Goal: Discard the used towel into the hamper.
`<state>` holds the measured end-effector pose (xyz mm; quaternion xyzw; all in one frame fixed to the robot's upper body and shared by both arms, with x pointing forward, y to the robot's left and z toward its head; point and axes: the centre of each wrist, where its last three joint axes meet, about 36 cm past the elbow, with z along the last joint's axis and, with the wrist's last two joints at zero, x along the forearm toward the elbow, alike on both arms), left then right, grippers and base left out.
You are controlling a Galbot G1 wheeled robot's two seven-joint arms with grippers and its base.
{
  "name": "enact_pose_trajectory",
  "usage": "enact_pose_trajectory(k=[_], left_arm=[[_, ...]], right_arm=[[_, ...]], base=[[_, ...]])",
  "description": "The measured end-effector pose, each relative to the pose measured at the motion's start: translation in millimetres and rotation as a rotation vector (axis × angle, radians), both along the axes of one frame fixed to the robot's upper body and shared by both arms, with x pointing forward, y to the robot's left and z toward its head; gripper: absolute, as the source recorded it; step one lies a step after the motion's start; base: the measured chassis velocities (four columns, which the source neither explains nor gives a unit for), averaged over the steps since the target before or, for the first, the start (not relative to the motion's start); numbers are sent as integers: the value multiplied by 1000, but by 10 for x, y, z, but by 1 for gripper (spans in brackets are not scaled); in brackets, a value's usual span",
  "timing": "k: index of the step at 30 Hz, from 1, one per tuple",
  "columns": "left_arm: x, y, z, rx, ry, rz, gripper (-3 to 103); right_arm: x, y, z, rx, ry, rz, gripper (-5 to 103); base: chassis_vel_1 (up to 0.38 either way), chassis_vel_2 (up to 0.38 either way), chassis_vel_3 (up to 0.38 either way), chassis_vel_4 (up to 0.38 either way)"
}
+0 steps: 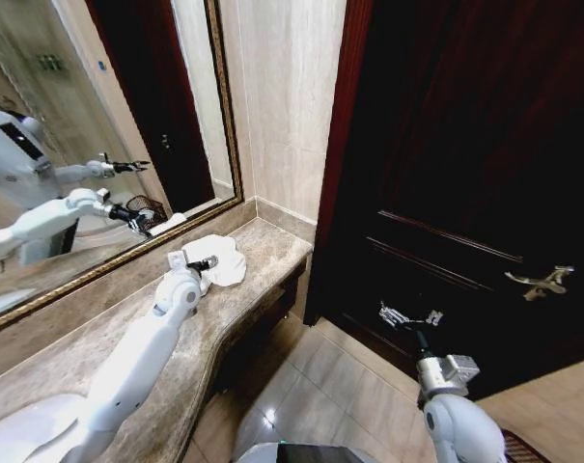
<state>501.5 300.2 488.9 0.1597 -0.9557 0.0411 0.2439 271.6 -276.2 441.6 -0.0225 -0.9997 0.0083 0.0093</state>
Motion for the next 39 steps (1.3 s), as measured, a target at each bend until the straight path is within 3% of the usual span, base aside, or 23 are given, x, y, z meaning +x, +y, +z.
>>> enact_pose_trajectory(k=[9,15,28,31,34,36,39], left_arm=[[334,49,-122,27,16,-13,99],[567,-52,-156,33,27,-51,100],[725,-124,-392,9,83,-48,103],[731,-119,-392,7,81,-51,99],[736,-98,-398,0,77,-54,87],[737,-93,-403,-1,76,-53,87],[734,-83,-431,-4,77,-52,70]], right_arm=[[6,-35,16,-5,-8,-8,100],[4,-50,25,-7,-16,-12,100],[-4,-83,20,-10,-30,-20,100],[-4,-84,14,-10,-34,-23,100],[-4,-81,13,-9,-36,-24,100],[-4,-80,14,-9,-37,-23,100],[-3,-77,29,-11,-41,-22,100]], base=[[0,0,0,0],[0,0,0,0],[0,0,0,0],[0,0,0,0],[0,0,0,0],[0,0,0,0],[0,0,0,0]])
